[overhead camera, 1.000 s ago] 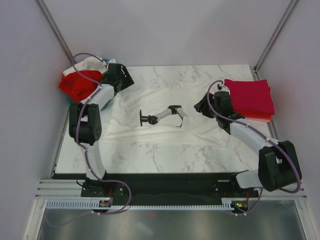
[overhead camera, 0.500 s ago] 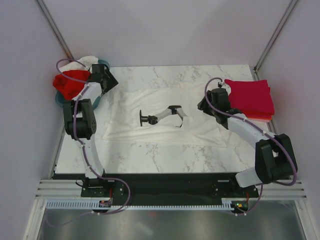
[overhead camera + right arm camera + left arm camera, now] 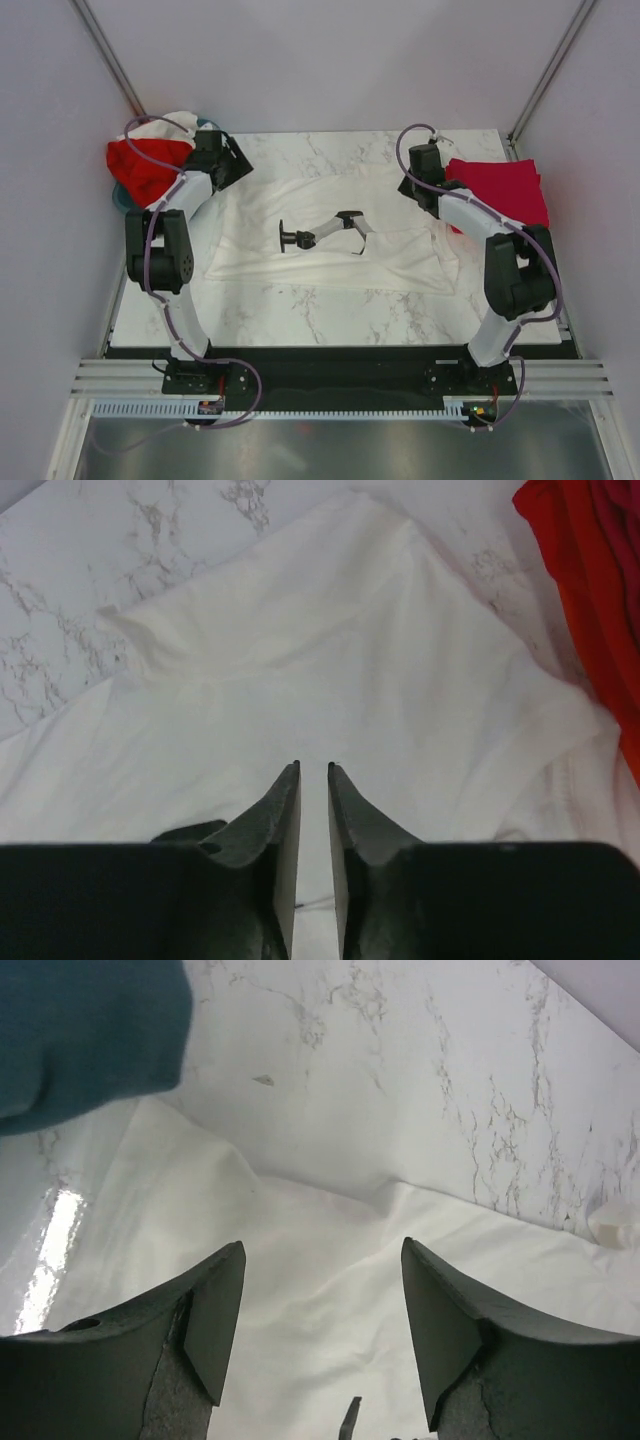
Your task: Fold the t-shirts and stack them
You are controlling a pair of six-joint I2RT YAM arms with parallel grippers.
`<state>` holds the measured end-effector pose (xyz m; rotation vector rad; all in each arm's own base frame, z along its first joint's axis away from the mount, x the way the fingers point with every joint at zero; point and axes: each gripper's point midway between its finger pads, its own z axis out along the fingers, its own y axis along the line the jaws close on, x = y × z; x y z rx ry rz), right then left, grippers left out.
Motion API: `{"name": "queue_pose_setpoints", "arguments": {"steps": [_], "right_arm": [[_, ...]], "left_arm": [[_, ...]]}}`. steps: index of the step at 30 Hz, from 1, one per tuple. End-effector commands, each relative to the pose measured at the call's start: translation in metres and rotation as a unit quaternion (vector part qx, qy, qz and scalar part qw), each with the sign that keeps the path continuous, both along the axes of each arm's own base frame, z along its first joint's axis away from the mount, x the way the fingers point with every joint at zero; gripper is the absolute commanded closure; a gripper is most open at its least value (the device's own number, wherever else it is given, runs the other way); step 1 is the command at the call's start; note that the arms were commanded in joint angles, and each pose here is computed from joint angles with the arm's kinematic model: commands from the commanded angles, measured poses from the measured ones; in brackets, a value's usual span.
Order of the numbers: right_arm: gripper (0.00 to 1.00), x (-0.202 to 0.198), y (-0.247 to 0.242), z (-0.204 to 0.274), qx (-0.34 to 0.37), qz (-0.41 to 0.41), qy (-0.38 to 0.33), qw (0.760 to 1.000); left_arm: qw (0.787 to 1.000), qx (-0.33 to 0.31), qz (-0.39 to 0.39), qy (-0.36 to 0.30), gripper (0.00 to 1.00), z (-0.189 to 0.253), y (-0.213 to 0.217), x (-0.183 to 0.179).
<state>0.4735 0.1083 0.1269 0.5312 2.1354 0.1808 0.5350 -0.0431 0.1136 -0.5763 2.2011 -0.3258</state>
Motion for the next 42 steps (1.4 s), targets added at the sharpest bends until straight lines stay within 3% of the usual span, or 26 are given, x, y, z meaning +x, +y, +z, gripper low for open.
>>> {"name": "queue_pose_setpoints", "arguments": {"steps": [1,2,6,16,23,32,42], "right_arm": [[0.78,0.031,-0.013,0.008,-0.03,-0.023,-0.005,0.999],[0.88,0.035,-0.016,-0.009,-0.036,-0.026,0.015,0.999],[1.0,0.059,-0.016,-0.019,-0.044,-0.026,0.024,0.998],[1.0,0.104,-0.024,-0.053,-0.05,-0.038,0.046,0.997],[1.0,0.114,-0.04,-0.087,-0.055,-0.056,0.074,0.994],[1.0,0.125,-0.065,-0.123,-0.041,-0.075,0.107,0.991],[1.0,0.139,-0.076,-0.123,-0.016,-0.07,0.102,0.992]], "left_arm": [[0.999,-0.003,-0.022,-0.031,0.29,0.019,-0.016,0.002],[0.999,-0.001,-0.023,-0.029,0.31,0.017,-0.017,0.002],[1.0,0.008,-0.019,-0.019,0.33,0.004,-0.015,0.005],[1.0,0.024,-0.01,0.007,0.37,-0.028,-0.011,0.022],[0.998,0.033,0.012,0.043,0.39,-0.067,-0.004,0.031],[0.993,0.028,0.095,0.07,0.33,-0.078,0.021,0.043],[0.99,0.012,0.113,0.08,0.32,-0.088,0.032,0.071]]}}
